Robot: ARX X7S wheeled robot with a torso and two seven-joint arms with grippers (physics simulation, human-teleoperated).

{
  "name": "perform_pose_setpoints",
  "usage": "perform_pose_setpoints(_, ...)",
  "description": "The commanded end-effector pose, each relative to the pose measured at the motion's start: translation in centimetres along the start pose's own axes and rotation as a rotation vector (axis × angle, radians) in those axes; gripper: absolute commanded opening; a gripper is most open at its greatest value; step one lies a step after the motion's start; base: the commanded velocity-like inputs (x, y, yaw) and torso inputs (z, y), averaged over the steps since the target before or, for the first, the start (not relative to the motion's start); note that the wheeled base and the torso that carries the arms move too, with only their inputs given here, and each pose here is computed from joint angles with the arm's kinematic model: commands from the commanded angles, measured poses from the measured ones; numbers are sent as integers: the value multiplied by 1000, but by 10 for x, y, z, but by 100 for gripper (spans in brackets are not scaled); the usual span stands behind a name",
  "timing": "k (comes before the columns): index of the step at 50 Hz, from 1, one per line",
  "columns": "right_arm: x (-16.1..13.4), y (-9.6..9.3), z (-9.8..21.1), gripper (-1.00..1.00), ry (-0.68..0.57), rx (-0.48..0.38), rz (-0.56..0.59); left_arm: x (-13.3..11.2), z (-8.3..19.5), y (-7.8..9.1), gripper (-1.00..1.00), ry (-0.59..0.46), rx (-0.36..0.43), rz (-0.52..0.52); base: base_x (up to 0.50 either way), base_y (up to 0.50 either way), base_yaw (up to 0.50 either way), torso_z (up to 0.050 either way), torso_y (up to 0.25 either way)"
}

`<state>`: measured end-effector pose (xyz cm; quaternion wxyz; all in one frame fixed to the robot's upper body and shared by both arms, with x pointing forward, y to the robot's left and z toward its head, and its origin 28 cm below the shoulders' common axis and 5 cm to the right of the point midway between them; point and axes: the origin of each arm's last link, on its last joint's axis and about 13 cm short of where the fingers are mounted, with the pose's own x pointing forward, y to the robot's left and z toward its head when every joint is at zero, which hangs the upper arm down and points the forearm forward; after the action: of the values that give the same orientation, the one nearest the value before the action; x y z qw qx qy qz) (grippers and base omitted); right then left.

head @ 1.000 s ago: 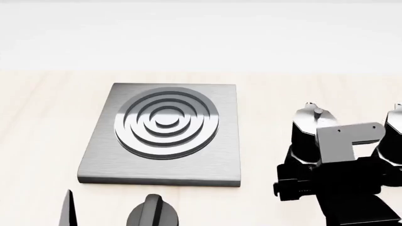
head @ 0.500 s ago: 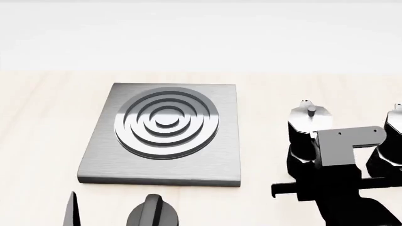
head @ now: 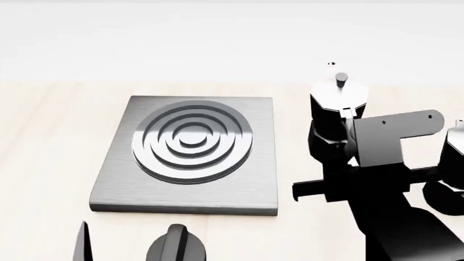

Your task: Put both moka pots on the stove.

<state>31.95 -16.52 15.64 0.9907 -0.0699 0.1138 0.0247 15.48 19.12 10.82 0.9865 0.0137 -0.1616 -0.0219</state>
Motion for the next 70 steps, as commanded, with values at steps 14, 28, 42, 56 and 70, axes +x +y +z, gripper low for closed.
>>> perform_pose_setpoints(14, 23, 42, 51, -100, -135, -27, 152, 0, 0, 2, 100, 3, 0, 6, 0, 0, 0, 0, 1)
perform_pose_setpoints(28, 27, 67, 76, -100, -157, -42, 215, 0, 0, 3, 100, 5, -1, 6, 0, 0, 0, 0, 1)
perform_pose_setpoints(42, 55, 96, 78, -100, -138, 3, 295, 1, 1, 3, 100, 2, 0, 8, 0, 0, 0, 0, 1)
perform_pose_setpoints(56, 66, 117, 81, -100, -142, 19, 338, 0, 1, 4, 100, 6, 2, 8, 0, 0, 0, 0, 1)
perform_pose_setpoints(70, 76, 130, 70, -100, -114, 57, 383, 0, 0, 5, 100, 2, -5, 6, 0, 0, 0, 0, 1)
